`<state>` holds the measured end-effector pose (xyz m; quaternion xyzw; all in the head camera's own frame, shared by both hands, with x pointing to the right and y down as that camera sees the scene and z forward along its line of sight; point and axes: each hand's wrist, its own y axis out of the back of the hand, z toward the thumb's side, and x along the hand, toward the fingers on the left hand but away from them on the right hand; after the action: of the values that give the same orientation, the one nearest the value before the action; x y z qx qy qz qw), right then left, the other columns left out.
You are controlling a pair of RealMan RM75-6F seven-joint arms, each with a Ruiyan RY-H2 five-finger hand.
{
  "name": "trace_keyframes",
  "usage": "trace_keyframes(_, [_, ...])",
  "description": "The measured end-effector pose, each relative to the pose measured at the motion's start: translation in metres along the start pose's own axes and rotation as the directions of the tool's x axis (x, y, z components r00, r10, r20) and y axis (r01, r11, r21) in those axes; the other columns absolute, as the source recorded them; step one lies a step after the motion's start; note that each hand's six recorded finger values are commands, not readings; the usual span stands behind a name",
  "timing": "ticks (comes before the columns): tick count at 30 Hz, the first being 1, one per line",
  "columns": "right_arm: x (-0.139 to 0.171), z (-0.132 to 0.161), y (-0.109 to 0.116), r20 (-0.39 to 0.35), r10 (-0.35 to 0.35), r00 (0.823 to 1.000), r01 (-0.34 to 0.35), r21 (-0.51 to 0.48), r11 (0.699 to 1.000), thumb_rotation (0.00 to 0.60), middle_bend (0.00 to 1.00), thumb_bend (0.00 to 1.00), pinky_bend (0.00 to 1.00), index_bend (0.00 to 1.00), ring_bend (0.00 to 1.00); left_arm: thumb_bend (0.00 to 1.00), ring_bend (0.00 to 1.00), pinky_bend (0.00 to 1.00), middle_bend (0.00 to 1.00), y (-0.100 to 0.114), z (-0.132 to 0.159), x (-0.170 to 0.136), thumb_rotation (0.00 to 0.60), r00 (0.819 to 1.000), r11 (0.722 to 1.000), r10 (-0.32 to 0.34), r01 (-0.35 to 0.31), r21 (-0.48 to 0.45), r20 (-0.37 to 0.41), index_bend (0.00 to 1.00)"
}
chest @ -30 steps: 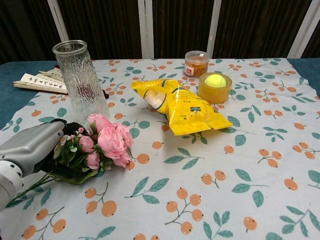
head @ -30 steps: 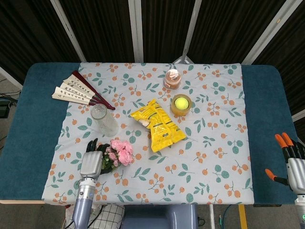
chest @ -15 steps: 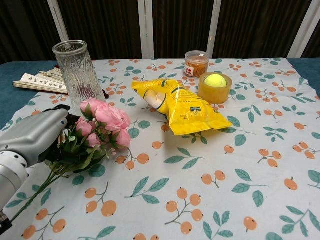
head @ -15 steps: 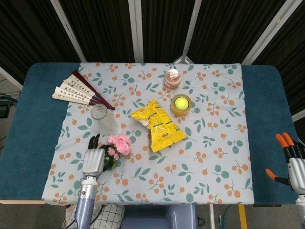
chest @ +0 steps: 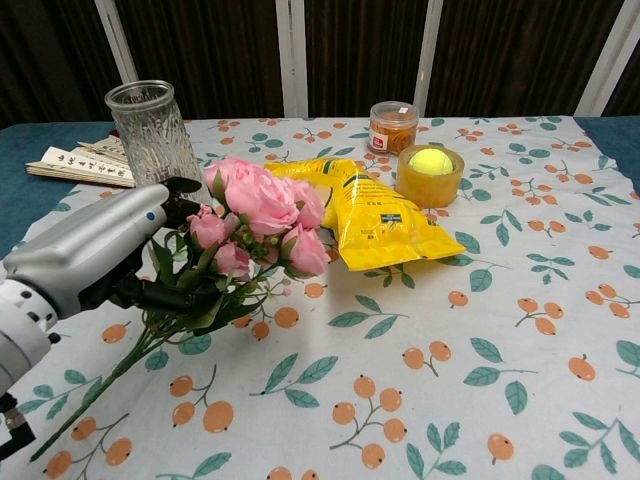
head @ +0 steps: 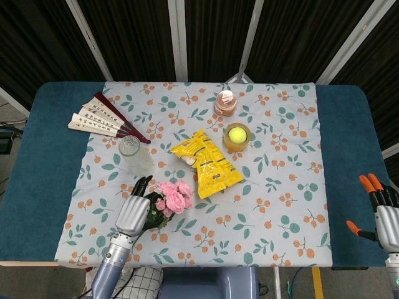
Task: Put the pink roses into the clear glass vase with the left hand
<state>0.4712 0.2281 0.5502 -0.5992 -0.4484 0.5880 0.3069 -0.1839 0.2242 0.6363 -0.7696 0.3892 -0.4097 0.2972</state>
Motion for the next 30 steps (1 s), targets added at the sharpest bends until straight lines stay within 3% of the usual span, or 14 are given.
trace_keyframes(6, [0.0,-0.002,0.001,0.006,-0.002,1.0,0.002,-0.005,1.0,0.6,0.02,0.22,0.0,0.11,0.02,0.53,0.04,0.0,0.51,0.019,0.025,-0.005,0.6,0.992,1.0,0.014,-0.013,-0.011,0.124,0.52])
trace_keyframes(9, [0.0,-0.003,0.002,0.009,-0.005,1.0,0.005,-0.009,1.0,0.6,0.02,0.22,0.0,0.11,0.02,0.53,0.05,0.0,0.51,0.039,0.039,-0.002,0.6,0.978,0.998,0.055,-0.056,-0.003,0.199,0.52])
trace_keyframes(12, [0.0,-0.003,0.002,0.007,-0.007,1.0,0.007,-0.012,1.0,0.6,0.02,0.22,0.0,0.11,0.02,0.53,0.06,0.0,0.52,0.066,0.051,0.005,0.6,0.952,0.991,0.123,-0.131,0.01,0.282,0.53])
trace_keyframes(19, [0.001,-0.001,0.001,0.002,-0.004,1.0,0.004,-0.016,1.0,0.6,0.02,0.22,0.0,0.11,0.02,0.53,0.06,0.0,0.51,0.125,0.061,0.022,0.6,0.86,0.958,0.274,-0.282,-0.045,0.43,0.53])
trace_keyframes(21, [0.001,-0.001,0.0,0.001,-0.003,1.0,0.003,-0.014,1.0,0.6,0.02,0.22,0.0,0.11,0.02,0.53,0.06,0.01,0.51,0.134,0.06,0.025,0.6,0.837,0.95,0.301,-0.306,-0.066,0.456,0.53])
trace_keyframes(24, [0.001,0.001,-0.002,-0.002,0.003,1.0,-0.003,-0.011,1.0,0.6,0.02,0.22,0.0,0.11,0.02,0.53,0.06,0.01,0.51,0.149,0.057,0.03,0.6,0.789,0.931,0.353,-0.352,-0.101,0.503,0.53])
trace_keyframes(30, [0.0,0.001,-0.004,0.002,0.011,1.0,-0.011,-0.009,1.0,0.6,0.02,0.22,0.0,0.11,0.02,0.53,0.06,0.04,0.5,0.172,0.049,0.032,0.6,0.649,0.864,0.46,-0.485,-0.136,0.607,0.53])
